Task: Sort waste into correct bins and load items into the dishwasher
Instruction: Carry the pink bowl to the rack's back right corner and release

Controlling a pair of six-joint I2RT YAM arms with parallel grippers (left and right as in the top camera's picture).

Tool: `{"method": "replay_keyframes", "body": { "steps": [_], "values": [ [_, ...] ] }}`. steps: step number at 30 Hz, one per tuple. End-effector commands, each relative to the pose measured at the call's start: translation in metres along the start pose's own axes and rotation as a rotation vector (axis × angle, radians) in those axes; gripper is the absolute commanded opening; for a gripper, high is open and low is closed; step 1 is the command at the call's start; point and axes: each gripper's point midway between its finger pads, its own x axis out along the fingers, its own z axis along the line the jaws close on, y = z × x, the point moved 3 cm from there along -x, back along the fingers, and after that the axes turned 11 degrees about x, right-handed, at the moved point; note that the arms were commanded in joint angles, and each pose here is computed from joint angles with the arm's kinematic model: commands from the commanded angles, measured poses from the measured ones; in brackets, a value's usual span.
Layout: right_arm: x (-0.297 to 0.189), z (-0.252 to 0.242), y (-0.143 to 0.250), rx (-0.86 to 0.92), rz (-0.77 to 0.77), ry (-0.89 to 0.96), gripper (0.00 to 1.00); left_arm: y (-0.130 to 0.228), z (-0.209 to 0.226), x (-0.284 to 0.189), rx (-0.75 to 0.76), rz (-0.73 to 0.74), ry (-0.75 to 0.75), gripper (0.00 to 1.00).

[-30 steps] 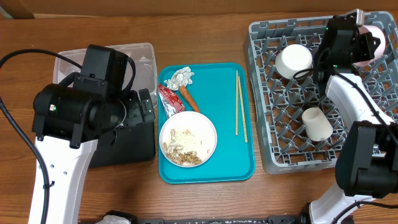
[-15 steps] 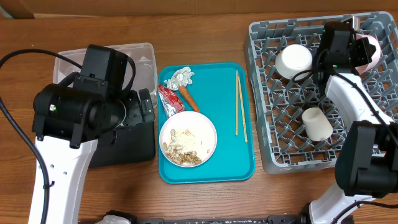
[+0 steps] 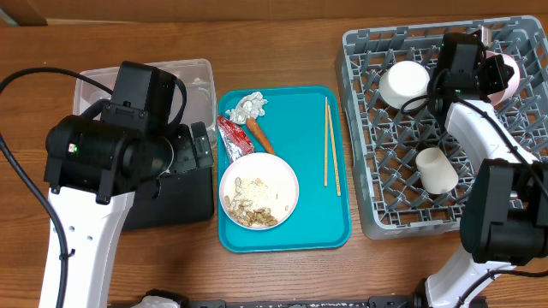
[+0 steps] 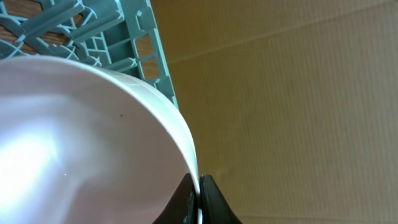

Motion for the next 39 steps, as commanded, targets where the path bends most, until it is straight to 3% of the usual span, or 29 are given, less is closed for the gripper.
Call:
{"method": "replay_keyframes", "body": {
  "steps": [1, 8, 16, 39],
  "values": [
    [-0.001, 0.005, -0.006, 0.014, -0.009, -0.001, 0.04, -0.003, 0.003, -0.001, -0.002, -0.011, -0.016, 1.00],
    [-0.018, 0.011, -0.016, -0.047, -0.043, 0.002, 0.04, -0.003, 0.003, -0.001, -0.002, -0.011, -0.016, 1.00],
    [-0.009, -0.028, -0.035, 0.062, -0.079, 0.151, 0.04, -0.003, 0.003, -0.001, -0.002, -0.012, -0.016, 1.00],
    [0.004, 0.019, -0.004, -0.096, 0.006, 0.062, 0.04, -0.003, 0.003, -0.001, -0.002, -0.012, -0.016, 1.00]
  ]
}}
